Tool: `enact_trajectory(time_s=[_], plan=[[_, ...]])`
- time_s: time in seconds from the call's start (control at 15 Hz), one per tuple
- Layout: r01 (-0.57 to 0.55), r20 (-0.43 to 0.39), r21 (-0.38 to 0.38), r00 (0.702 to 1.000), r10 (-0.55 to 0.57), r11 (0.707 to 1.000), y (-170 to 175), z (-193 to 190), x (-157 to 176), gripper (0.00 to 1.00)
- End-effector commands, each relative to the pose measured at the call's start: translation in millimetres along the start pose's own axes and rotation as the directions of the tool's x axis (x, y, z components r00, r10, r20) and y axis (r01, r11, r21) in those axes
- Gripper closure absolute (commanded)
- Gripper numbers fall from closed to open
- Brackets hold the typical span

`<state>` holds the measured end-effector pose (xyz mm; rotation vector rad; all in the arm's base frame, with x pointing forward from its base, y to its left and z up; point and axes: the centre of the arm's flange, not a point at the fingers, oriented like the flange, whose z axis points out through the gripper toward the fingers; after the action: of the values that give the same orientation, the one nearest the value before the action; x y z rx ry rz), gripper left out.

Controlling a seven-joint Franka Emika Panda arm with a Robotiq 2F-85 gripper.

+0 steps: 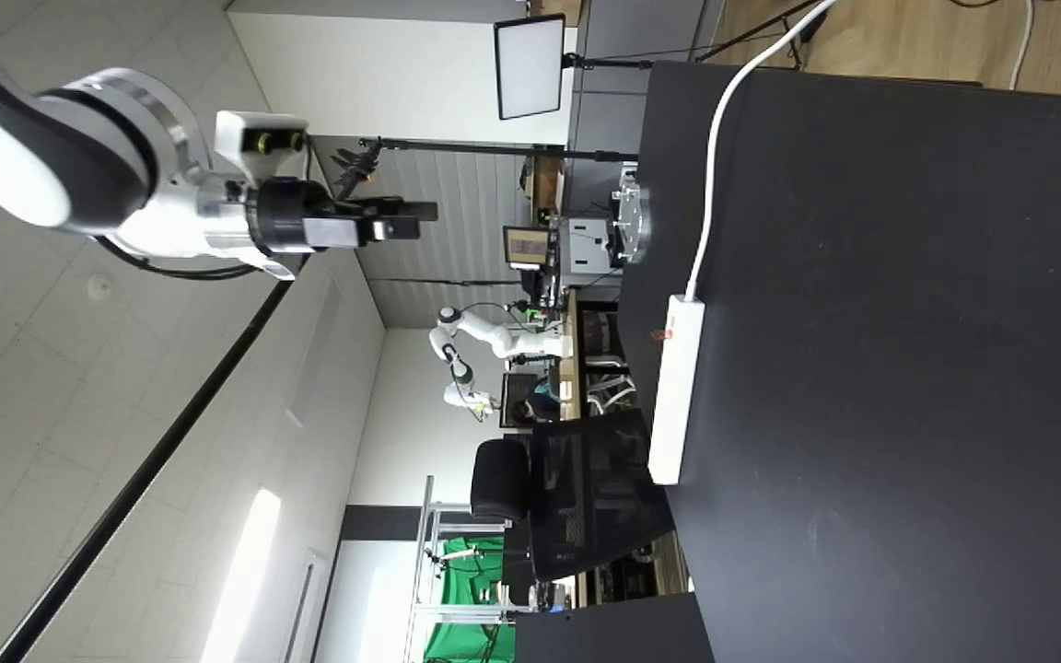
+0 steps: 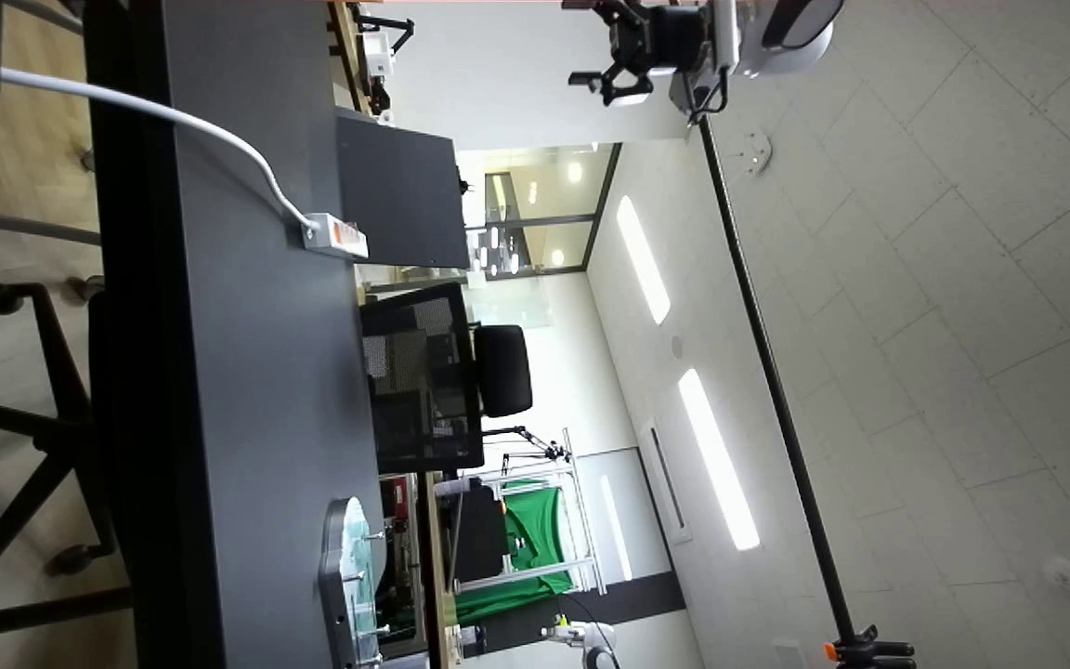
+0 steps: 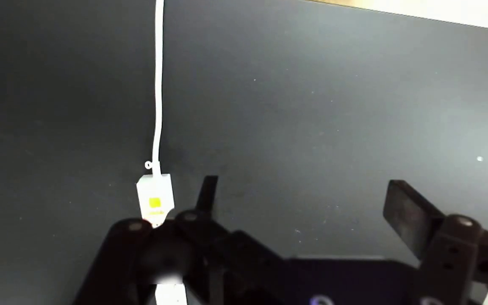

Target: Turn on the extension cable

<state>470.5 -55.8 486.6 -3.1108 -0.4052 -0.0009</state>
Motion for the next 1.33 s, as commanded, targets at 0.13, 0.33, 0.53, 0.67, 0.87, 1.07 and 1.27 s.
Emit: enact_trajectory(time_s=[0.13, 0.33, 0.53, 0.67, 0.87, 1.07, 1.27], plan=[[-0.145, -0.15, -0.14, 0.981, 0.124, 0.98, 72.8, 64.0, 87.5, 0.0], [-0.285, -0.221, -0.155, 0.943, 0.248, 0.946, 108.5, 95.5, 112.2, 0.0], [-0.236, -0.208, -0.145, 0.957, 0.203, 0.961, 104.5, 107.2, 94.5, 0.0], [-0.246, -0.21, -0.146, 0.954, 0.214, 0.958, 108.3, 109.7, 99.6, 0.0], [-0.251, -0.219, -0.147, 0.952, 0.216, 0.957, 108.4, 104.8, 101.6, 0.0], [-0.252, -0.22, -0.146, 0.951, 0.216, 0.957, 108.4, 104.6, 101.7, 0.0], [-0.218, -0.216, -0.16, 0.959, 0.181, 0.963, 110.7, 110.1, 106.9, 0.0]])
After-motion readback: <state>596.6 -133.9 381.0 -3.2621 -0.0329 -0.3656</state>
